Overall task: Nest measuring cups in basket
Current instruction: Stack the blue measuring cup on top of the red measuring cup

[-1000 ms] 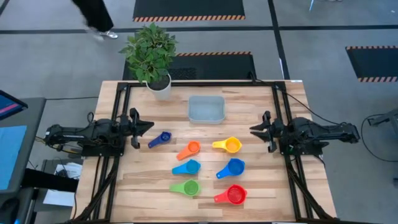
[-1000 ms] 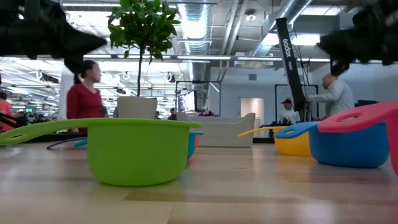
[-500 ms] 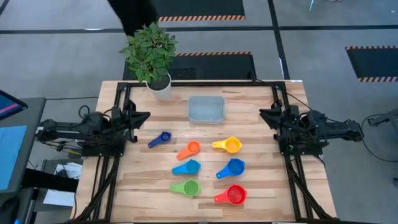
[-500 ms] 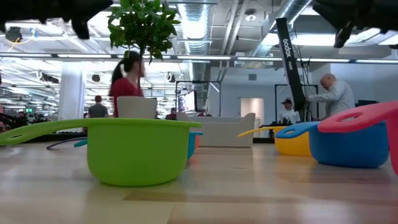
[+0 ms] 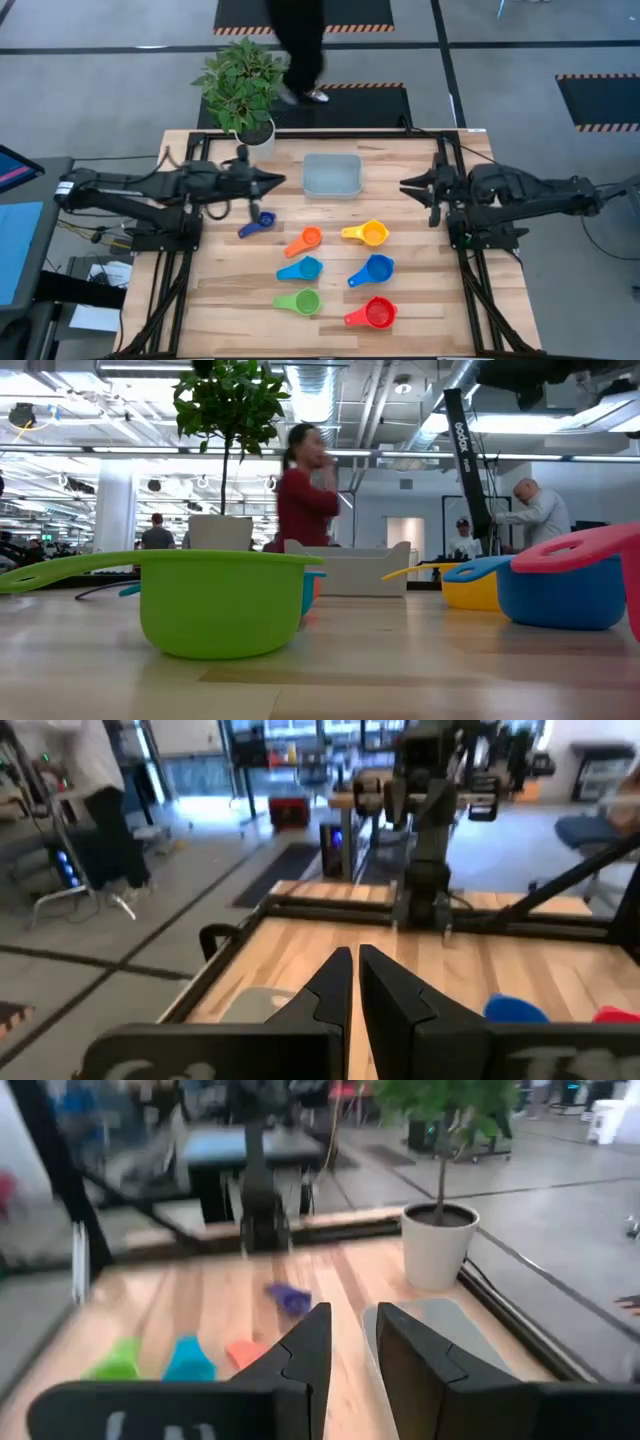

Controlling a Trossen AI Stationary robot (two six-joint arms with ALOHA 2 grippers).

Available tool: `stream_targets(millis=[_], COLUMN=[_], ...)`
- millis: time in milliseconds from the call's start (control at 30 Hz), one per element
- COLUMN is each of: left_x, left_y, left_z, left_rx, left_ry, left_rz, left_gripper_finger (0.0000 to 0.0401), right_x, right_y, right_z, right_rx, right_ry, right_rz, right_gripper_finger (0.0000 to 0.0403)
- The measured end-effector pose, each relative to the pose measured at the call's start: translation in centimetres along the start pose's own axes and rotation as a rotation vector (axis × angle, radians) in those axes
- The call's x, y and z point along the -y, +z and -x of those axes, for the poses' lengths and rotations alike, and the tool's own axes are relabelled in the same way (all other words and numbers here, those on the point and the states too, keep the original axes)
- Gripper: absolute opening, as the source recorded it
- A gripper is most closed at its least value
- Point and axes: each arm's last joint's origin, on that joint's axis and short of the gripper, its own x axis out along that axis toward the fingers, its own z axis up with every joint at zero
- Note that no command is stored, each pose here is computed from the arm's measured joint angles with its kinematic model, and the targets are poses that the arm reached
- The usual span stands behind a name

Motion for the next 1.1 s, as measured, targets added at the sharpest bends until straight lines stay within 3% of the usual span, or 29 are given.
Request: stream_targets(millis=[233, 467, 600, 833, 967, 1100], left_x=[1.7, 2.7, 1.5, -0.6, 0.8, 2.8], left_y=[2.0, 2.7, 2.9, 1.6, 0.2, -0.9], left_z=[-4.9, -7.8, -8.4, -8.8, -10.1, -11.7], left_rx=[-0.061, -0.093, -0.133, -0.261, -0.316, -0.334], left_ry=[-0.08, -0.247, -0.359, -0.289, -0.255, -0.302], left_rz=[-0.027, -0.051, 0.029, 0.246, 0.256, 0.226], left_gripper_finger=[0.0013, 0.0013, 0.0021, 0.0097, 0.0145, 0.0166], right_x=[-0.3, -0.7, -1.7, -3.5, -4.1, -4.4], right_y=[2.2, 1.6, 0.9, -1.3, -3.0, -4.2], right_z=[0.0, -0.1, -1.2, -3.6, -4.4, -4.5], right_rx=[-0.001, -0.08, -0.182, -0.417, -0.584, -0.709], right_ry=[0.044, 0.106, 0.198, 0.237, 0.239, 0.233], right_rz=[0.001, -0.157, -0.27, -0.332, -0.298, -0.272], right_gripper_finger=[0.0108, 0.0108, 0.0108, 0.0117, 0.0141, 0.0166])
